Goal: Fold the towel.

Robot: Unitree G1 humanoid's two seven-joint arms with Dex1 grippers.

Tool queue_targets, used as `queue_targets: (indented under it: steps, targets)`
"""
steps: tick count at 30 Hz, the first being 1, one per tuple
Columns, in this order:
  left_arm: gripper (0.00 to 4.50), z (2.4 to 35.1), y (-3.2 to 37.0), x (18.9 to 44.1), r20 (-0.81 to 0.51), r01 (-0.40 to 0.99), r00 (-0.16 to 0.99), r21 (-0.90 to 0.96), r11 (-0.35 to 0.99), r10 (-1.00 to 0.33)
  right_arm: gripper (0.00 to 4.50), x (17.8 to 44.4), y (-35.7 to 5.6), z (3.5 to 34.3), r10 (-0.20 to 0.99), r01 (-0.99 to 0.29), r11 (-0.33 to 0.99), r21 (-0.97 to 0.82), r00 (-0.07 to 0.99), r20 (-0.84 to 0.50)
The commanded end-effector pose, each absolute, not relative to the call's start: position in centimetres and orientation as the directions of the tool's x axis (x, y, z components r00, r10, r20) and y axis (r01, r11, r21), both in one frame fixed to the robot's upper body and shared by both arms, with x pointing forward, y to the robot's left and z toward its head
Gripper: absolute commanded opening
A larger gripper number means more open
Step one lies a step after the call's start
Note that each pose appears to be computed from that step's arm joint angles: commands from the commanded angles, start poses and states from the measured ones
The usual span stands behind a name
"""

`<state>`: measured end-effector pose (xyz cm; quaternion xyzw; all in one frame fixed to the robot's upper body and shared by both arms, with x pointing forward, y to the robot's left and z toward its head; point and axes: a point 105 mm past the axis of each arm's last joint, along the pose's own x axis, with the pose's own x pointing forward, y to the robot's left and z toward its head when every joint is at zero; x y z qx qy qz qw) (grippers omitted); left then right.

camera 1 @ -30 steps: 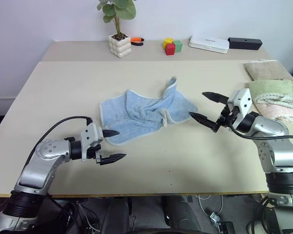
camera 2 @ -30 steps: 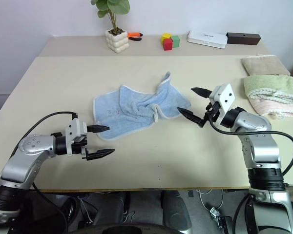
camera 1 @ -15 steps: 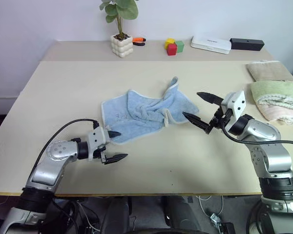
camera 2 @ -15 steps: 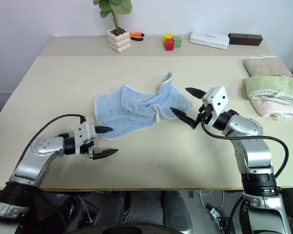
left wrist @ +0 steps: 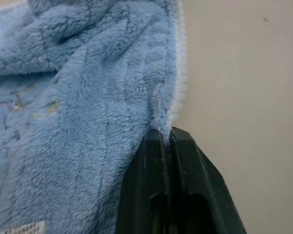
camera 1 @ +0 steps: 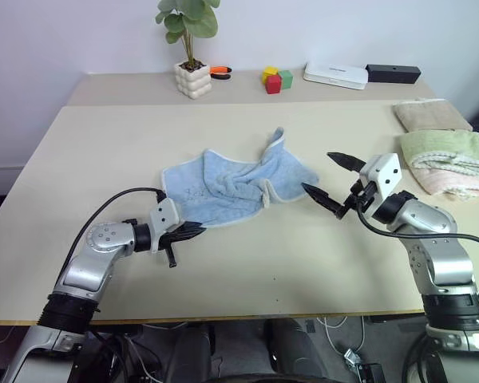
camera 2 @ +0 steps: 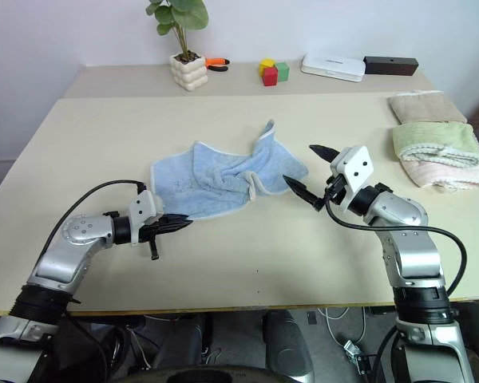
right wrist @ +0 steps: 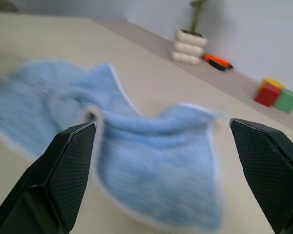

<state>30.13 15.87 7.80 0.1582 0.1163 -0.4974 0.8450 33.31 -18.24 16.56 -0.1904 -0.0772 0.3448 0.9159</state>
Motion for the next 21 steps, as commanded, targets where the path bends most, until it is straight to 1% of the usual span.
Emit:
queue_targets:
  steps: [1, 4, 7, 9, 12, 13, 18, 21]
  targets:
    - [0.02, 9.9, 18.2, 29.9, -0.293, 0.843, 0.530, 0.075, 0.533, -0.796, 4.50, 34.0, -18.9, 16.2, 0.648, -0.563, 0.629, -0.536, 0.760, -0.038]
    - [0.02, 12.2, 19.4, 29.8, -0.229, 0.815, 0.576, 0.094, 0.571, -0.784, 4.50, 34.9, -19.7, 14.8, 0.628, -0.551, 0.523, -0.650, 0.765, -0.143]
    - [0.02, 13.7, 20.8, 30.2, -0.184, 0.763, 0.646, 0.128, 0.634, -0.741, 4.50, 35.0, -19.9, 13.4, 0.644, -0.585, 0.396, -0.707, 0.726, -0.240]
    - [0.02, 14.4, 21.2, 29.9, -0.154, 0.748, 0.663, 0.127, 0.651, -0.732, 4.50, 35.1, -19.8, 12.8, 0.660, -0.608, 0.376, -0.700, 0.706, -0.258]
    - [0.02, 14.6, 21.4, 29.2, -0.146, 0.752, 0.659, 0.093, 0.653, -0.738, 4.50, 35.3, -19.5, 11.4, 0.667, -0.630, 0.309, -0.712, 0.677, -0.310]
    - [0.02, 14.7, 21.6, 29.2, -0.142, 0.741, 0.672, 0.107, 0.663, -0.727, 4.50, 35.4, -19.4, 11.0, 0.668, -0.634, 0.284, -0.720, 0.669, -0.326]
    - [0.02, 15.2, 22.5, 29.1, -0.112, 0.708, 0.706, 0.097, 0.700, -0.699, 4.50, 36.5, -18.5, 10.6, 0.674, -0.620, 0.257, -0.741, 0.665, -0.322]
    - [0.02, 17.0, 23.4, 29.5, -0.021, 0.667, 0.745, 0.046, 0.744, -0.667, 4.50, 37.4, -17.8, 10.2, 0.661, -0.595, 0.216, -0.774, 0.673, -0.332]
